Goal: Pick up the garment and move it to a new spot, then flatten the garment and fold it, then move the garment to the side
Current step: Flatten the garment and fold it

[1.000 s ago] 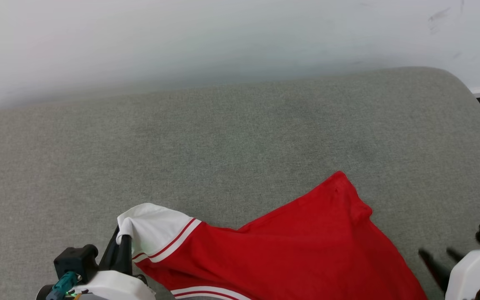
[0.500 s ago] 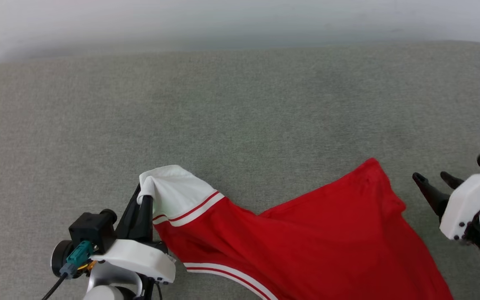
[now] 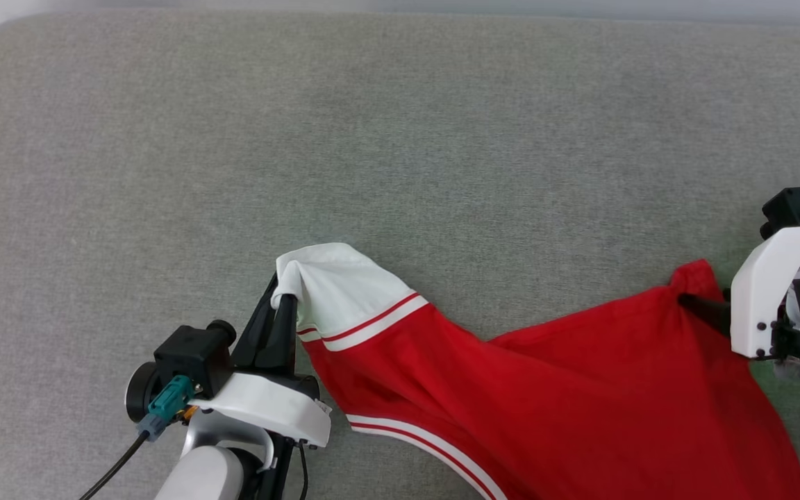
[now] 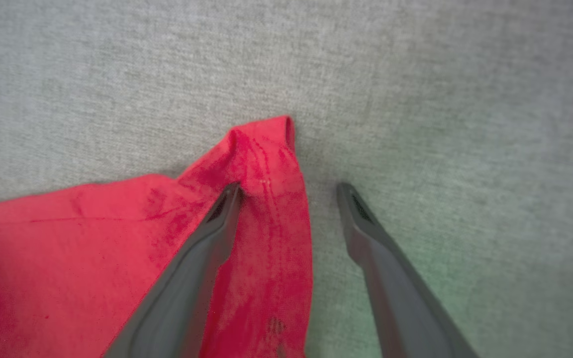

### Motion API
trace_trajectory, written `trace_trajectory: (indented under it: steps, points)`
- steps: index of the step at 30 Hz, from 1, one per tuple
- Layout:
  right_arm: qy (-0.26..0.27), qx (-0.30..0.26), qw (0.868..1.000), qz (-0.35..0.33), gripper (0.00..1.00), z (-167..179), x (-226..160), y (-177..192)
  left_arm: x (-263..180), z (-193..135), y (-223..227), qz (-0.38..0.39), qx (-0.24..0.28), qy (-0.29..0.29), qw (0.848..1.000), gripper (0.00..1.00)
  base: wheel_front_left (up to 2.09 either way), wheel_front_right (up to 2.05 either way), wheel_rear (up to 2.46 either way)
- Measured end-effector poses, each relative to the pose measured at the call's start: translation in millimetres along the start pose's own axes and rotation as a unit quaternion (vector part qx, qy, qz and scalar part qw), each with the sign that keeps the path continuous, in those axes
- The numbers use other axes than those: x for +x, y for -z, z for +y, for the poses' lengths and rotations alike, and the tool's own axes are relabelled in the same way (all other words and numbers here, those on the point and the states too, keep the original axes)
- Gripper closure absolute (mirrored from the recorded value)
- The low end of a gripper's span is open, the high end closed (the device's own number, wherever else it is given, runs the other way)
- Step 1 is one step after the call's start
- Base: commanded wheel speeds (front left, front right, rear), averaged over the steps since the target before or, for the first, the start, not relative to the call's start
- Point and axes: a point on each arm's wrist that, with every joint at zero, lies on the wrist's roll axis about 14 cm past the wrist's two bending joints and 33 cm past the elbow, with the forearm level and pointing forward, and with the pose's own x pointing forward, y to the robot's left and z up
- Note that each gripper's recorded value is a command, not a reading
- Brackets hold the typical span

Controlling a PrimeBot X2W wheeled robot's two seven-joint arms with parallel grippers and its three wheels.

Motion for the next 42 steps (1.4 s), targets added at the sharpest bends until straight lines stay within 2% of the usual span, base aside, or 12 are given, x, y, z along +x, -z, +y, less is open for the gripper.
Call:
trace_trajectory:
  steps: [1, 2, 3, 7, 13, 17, 24, 30, 34, 36, 37, 42]
  points:
    - [-0.001, 0.0, 1.0, 0.012, 0.67, 0.3, 2.4, 1.6, -0.5, 2.4, 1.1, 0.002, 0.0, -0.004, 1.0, 1.0, 0.0, 0.0, 0.0]
    - [-0.002, -0.001, 1.0, 0.02, 0.95, 0.8, 3.9, 2.0, -1.3, 4.5, 2.2, 0.003, 0.001, -0.007, 1.0, 1.0, 0.0, 0.0, 0.0]
    - [-0.002, 0.0, 1.0, 0.024, 1.0, 0.6, 4.8, 2.4, -1.9, 6.0, 2.8, 0.002, 0.0, -0.009, 1.0, 1.0, 0.0, 0.0, 0.0]
    - [-0.006, -0.002, 1.0, 0.026, 1.0, 4.1, 3.9, 2.5, -3.7, 7.7, 2.0, 0.002, -0.002, -0.013, 1.0, 1.0, 0.0, 0.0, 0.0]
    - [-0.005, -0.003, 1.0, -0.025, 1.0, 5.4, -13.8, -8.8, -12.9, 14.1, -3.2, -0.001, -0.001, -0.022, 1.0, 1.0, 0.0, 0.0, 0.0]
    - [-0.011, -0.006, 0.996, -0.087, 1.0, 11.0, -36.5, -25.1, -19.3, 18.5, -11.6, -0.005, -0.001, -0.022, 1.0, 1.0, 0.0, 0.0, 0.0]
    - [0.005, -0.017, 0.976, -0.219, 1.0, 10.2, -91.9, -60.3, -12.9, 27.5, -69.0, -0.07, 0.005, -0.019, 0.997, 1.0, 0.0, 0.0, 0.0]
    - [0.015, -0.022, 0.941, -0.338, 1.0, 15.8, -140.8, -103.0, 10.5, 22.6, -143.7, -0.151, 0.022, -0.001, 0.988, 1.0, 0.0, 0.0, 0.0]
    - [0.021, -0.027, 0.909, -0.415, 1.0, 18.2, -169.9, -143.5, 36.4, 16.4, -184.9, -0.186, 0.031, 0.01, 0.982, 1.0, 0.0, 0.0, 0.0]
    - [0.02, -0.03, 0.887, -0.46, 1.0, 21.1, -187.6, -170.2, 51.8, 16.7, -203.8, -0.199, 0.036, 0.011, 0.979, 1.0, 0.0, 0.0, 0.0]
    - [0.021, -0.038, 0.856, -0.516, 1.0, 23.4, -211.3, -207.6, 73.7, 12.3, -239.0, -0.232, 0.053, 0.014, 0.971, 1.0, 0.0, 0.0, 0.0]
    - [0.025, -0.057, 0.803, -0.593, 1.0, 22.7, -251.0, -267.0, 104.8, -9.1, -304.6, -0.305, 0.073, 0.035, 0.949, 1.0, 0.0, 0.0, 0.0]
